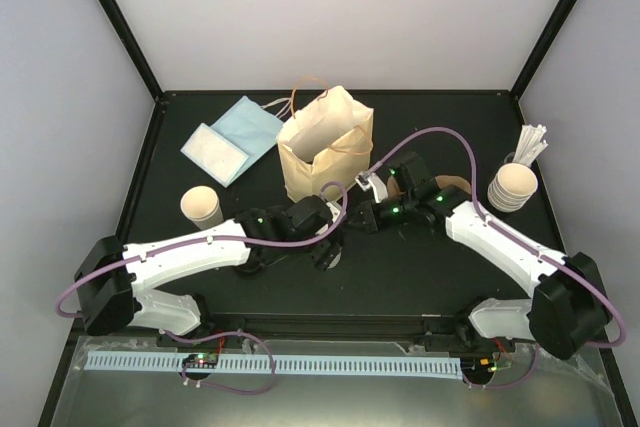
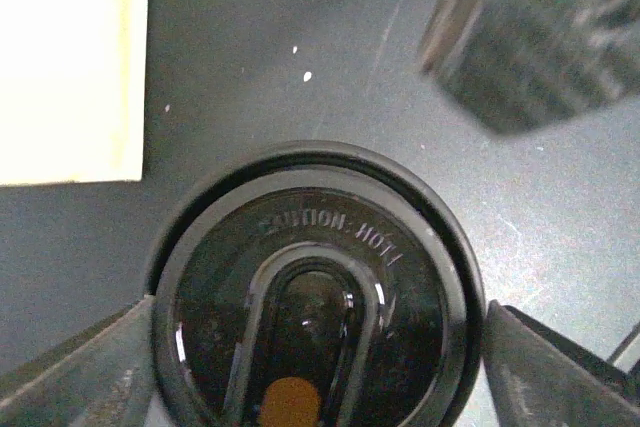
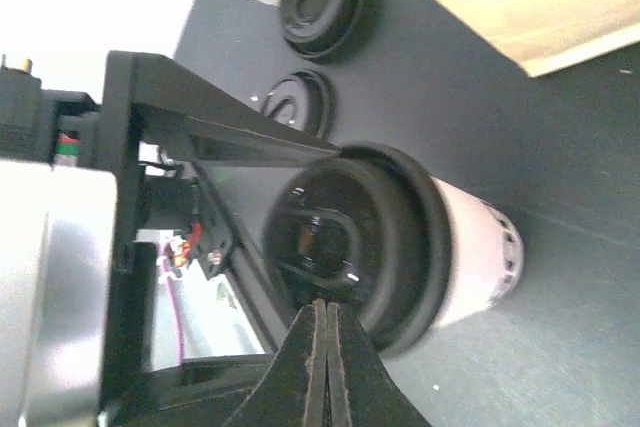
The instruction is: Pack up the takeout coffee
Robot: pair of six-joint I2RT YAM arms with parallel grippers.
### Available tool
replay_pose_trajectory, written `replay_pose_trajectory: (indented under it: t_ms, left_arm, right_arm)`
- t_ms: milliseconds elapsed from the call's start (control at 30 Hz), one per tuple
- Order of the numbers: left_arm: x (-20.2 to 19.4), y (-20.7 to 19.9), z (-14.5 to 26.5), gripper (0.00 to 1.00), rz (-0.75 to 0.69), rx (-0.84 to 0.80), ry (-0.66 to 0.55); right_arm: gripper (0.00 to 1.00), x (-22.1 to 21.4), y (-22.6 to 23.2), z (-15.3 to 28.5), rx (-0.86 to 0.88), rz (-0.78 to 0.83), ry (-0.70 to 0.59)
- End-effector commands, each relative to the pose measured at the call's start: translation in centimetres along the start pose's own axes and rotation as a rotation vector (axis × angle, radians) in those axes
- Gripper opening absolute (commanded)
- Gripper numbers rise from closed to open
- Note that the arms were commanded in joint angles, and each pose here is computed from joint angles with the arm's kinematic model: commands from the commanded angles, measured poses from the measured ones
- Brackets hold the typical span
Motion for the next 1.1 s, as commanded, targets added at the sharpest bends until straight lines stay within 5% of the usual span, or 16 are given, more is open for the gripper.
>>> replay_pose_trajectory:
  t_ms: [0,300,500,700,867,1067]
  left_arm:
    - [0.2,-0.1,1.1,0.94,0.007,0.01,0.044]
    - [3.8,0.4,5.3,0.99,0.009,0.029,-0.046]
    - [5.2,1.2,8.7,0.99,0.053,0.061,-0.119]
    - [4.7,5.4,12.6,0.99,0.241,0.157,-0.24]
    - [3.0,8.6,14.9,0.99,0.354,0.212,-0.295]
    - [1.4,10.7,16.1,0.99,0.414,0.27,-0.292]
  right_arm:
    - [0.01,0.4,-1.0,1.7,-0.149,0.027,-0.064]
    - [0.18,0.6,-1.5,3.1,-0.263,0.074,-0.091]
    - [0.62,0.6,-0.7,3.5,-0.324,0.16,-0.115]
    - [0.88,1.2,2.1,3.2,-0.45,0.302,-0.158]
    - [1.0,1.6,3.6,3.6,-0.49,0.363,-0.227]
    - [1.0,-0.2,3.5,1.1,-0.624,0.45,-0.015]
Point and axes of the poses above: each gripper's point midway between its finger pads, its own z axis back along the fingers, its own y axis along the line the jaws close on, x = y × z, the point moved 3 cm from there along z, back along the fingers, and after that the axes turned 8 degrees about -z, right-handed, at the moved point
